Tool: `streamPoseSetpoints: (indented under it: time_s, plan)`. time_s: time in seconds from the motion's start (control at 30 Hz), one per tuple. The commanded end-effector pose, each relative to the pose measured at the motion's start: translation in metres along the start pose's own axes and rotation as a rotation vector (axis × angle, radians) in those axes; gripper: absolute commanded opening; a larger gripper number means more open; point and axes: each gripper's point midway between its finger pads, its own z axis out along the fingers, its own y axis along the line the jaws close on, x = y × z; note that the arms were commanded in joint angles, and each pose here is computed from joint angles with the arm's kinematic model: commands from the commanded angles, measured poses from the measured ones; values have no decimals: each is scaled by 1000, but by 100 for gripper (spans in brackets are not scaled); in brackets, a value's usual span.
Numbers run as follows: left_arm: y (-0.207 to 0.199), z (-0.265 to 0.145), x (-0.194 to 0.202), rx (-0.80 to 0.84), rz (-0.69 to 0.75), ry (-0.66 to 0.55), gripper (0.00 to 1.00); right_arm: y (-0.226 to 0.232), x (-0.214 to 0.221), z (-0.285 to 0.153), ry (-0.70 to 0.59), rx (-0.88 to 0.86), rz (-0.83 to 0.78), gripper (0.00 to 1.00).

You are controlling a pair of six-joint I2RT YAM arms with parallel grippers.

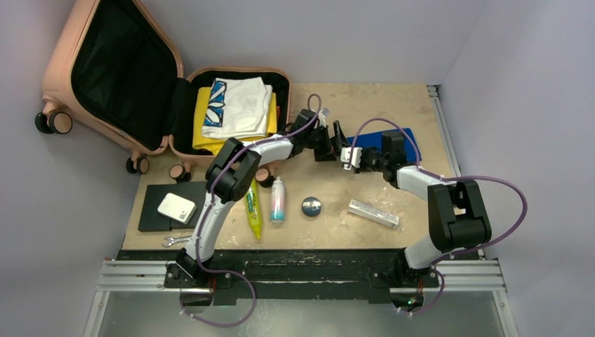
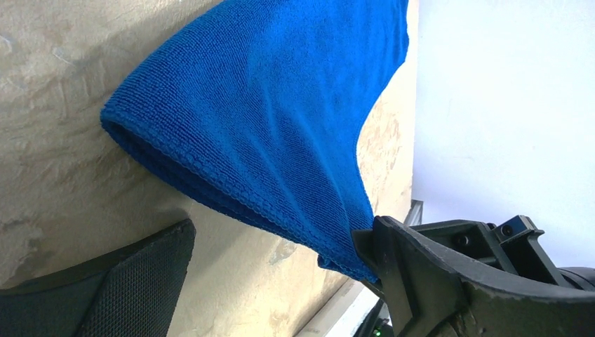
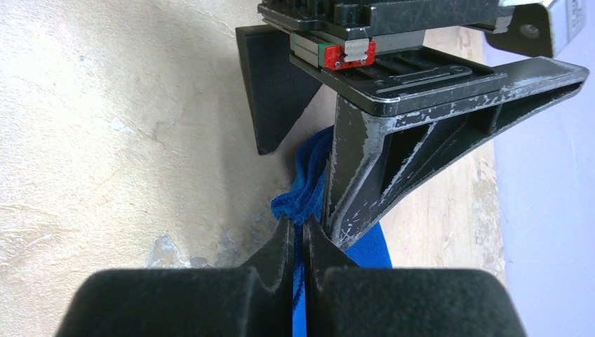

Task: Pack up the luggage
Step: Pick up the clothes at the center of the board.

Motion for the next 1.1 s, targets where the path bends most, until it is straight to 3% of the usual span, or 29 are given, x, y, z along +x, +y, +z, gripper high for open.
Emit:
streamPoseSetpoints:
  time_s: [0.0,0.57,0.77,1.0,1.07]
  plan:
    - [67,23,62,-169,-163,148,99,-13,-19,-6,-62,23,-55,0]
    - [80,36,78,-160,-134,182,99,15,-17,0,-95,-85,-53,0]
    - [71,34,72,-121,-98,164,76,13,-13,1,-77,-83,-59,0]
    - [63,22,63,-124,-62,136,64,15,-6,-1,-38,-89,-79,5]
    - [59,21,60,-112,-53,132,48,16,-6,-1,-39,-94,-83,11]
